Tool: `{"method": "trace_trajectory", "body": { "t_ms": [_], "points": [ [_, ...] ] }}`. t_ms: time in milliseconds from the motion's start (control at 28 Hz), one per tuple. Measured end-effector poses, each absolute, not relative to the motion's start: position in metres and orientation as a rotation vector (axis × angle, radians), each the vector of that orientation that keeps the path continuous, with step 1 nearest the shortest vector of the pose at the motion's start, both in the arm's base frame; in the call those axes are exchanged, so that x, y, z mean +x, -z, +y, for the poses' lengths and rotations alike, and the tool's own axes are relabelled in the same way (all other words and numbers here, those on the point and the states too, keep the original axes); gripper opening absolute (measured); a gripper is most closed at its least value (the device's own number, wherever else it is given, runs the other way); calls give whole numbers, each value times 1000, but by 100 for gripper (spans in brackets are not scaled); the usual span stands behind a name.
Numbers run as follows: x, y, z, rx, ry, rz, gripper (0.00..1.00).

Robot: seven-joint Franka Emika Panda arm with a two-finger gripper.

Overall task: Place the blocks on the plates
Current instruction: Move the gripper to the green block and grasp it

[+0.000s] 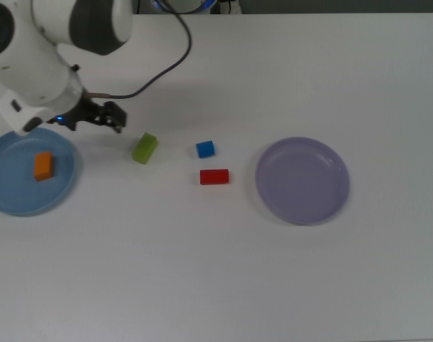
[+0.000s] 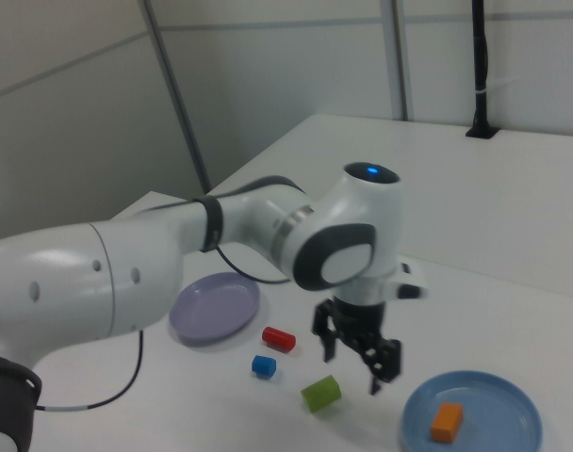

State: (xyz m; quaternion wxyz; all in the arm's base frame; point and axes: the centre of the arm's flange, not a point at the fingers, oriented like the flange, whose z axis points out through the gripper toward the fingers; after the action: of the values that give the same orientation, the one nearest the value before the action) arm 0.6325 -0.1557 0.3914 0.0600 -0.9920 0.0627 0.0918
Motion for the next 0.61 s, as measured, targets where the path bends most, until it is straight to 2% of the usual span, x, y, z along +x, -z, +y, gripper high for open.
{"method": "trace_trajectory", "body": {
  "t_ms": [179, 321, 607],
  "points": [
    [636, -376, -106, -2988, -343, 353, 100],
    [640, -349, -73, -2998, -368, 444, 99],
    [642, -316, -68, -3031, -368, 476, 69]
  ]
}}
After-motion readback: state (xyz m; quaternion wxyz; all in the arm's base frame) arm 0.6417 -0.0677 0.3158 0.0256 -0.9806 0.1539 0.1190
